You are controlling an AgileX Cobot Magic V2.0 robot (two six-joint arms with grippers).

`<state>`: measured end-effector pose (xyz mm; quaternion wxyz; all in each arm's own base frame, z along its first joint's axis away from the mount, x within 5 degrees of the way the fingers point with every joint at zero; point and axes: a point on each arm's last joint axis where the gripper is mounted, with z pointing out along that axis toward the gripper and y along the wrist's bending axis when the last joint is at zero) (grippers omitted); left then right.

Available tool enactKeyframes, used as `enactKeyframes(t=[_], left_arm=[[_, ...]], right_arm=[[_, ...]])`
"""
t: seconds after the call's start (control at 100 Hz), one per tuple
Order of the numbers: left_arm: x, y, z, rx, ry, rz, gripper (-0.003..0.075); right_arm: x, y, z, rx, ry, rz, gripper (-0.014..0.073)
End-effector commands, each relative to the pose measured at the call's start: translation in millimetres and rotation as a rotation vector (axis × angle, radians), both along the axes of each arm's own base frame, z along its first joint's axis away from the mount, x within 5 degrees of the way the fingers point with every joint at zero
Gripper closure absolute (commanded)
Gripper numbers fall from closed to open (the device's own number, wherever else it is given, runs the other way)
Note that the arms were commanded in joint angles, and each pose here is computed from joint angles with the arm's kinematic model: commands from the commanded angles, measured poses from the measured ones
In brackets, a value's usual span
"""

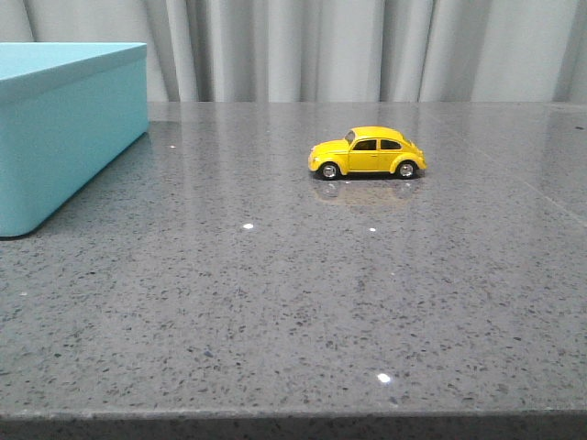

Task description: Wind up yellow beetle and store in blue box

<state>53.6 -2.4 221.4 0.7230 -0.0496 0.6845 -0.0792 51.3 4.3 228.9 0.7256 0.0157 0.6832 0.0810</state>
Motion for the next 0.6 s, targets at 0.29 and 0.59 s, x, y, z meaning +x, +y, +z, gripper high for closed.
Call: enactKeyframes(t=[0.29, 0.59], left_arm=[[-9, 1, 36, 0.021, -0.151, 0.004, 0.0291], [0, -1, 75, 0.052, -0.027, -0.01, 0.0253]], right_arm=[[-11, -2, 37, 0.002, -0.024, -0.007, 0.0326], [6, -1, 70, -0.013, 0.156, -0.013, 0.0211]])
